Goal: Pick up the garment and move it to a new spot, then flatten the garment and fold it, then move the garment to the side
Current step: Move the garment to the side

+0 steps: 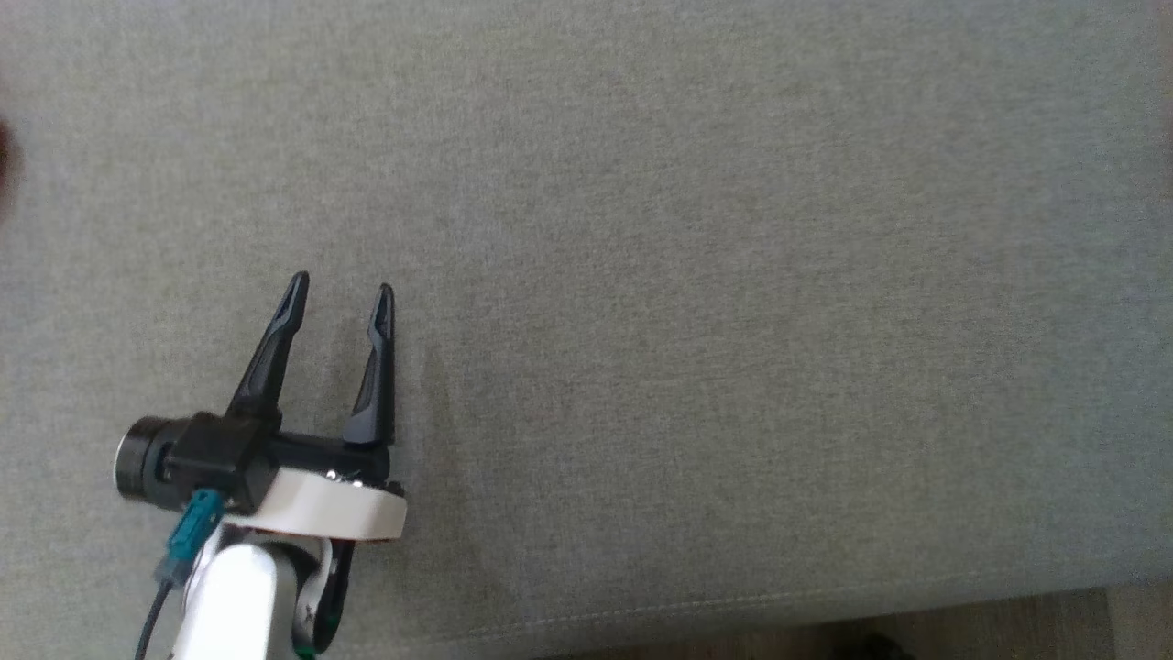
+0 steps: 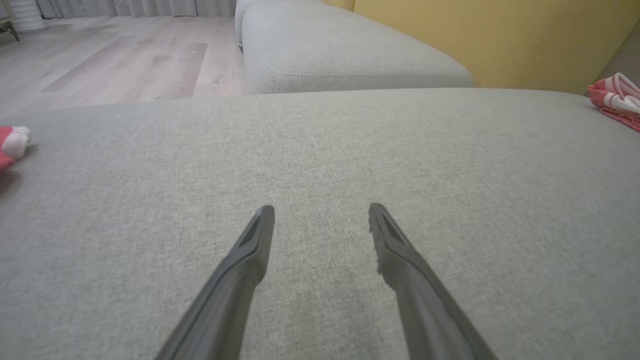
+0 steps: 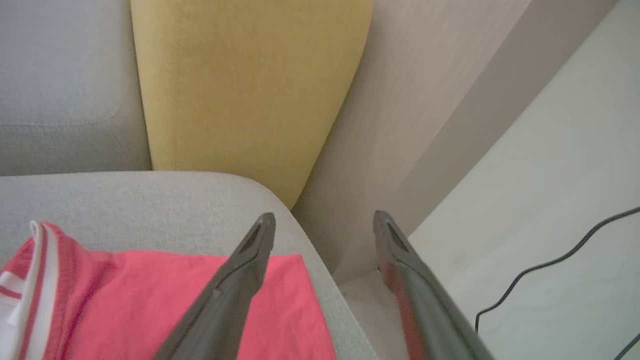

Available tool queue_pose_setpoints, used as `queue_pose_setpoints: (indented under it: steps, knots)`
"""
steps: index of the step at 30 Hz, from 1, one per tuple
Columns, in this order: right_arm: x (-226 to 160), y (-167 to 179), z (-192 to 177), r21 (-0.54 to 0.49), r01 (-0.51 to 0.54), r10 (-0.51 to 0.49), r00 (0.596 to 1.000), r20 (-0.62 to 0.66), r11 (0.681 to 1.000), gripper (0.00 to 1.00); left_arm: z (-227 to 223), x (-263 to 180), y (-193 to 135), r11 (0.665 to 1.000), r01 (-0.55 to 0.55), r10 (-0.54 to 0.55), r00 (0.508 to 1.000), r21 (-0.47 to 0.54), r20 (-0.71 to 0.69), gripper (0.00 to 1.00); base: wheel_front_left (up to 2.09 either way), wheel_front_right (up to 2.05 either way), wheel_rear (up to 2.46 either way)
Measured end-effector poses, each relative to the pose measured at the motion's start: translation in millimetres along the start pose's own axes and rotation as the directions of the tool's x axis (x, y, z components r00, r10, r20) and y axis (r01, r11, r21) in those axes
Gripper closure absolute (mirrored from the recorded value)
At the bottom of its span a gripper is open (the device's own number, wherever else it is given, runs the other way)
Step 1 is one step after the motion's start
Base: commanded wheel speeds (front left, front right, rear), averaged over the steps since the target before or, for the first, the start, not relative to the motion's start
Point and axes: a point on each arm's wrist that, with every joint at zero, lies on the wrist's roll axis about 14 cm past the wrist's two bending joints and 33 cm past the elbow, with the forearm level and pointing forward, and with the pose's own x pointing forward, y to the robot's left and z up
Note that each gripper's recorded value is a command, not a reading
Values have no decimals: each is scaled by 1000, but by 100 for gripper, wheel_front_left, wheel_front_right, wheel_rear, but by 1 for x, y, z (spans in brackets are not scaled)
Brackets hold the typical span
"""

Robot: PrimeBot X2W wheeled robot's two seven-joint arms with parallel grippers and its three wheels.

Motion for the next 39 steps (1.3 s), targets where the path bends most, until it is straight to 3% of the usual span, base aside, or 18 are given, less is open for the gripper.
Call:
queue_pose_setpoints:
  steps: [9,19,23,27,34,39]
  knots:
    - [-50,37,51,32,-115,103,961,256,993,0,30,-14,-5,1000,-9,10,998,-16,67,0,0,0,0]
    - [-143,65,56,84,-272,214,883,417,959,0,41,-52,-1,999,-49,50,996,-15,80,0,0,0,0]
    - [-194,98,34,129,-383,302,859,412,915,0,51,-64,3,997,-70,71,992,-12,109,0,0,0,0]
    - [-249,135,13,147,-505,418,818,396,850,0,46,-89,12,993,-121,121,988,-14,98,0,0,0,0]
    - [-286,163,-16,172,-593,514,783,349,787,0,36,-111,24,985,-172,173,982,-19,74,0,0,0,0]
    - [-301,172,-39,195,-620,553,775,306,760,0,33,-125,27,981,-194,195,978,-24,73,0,0,0,0]
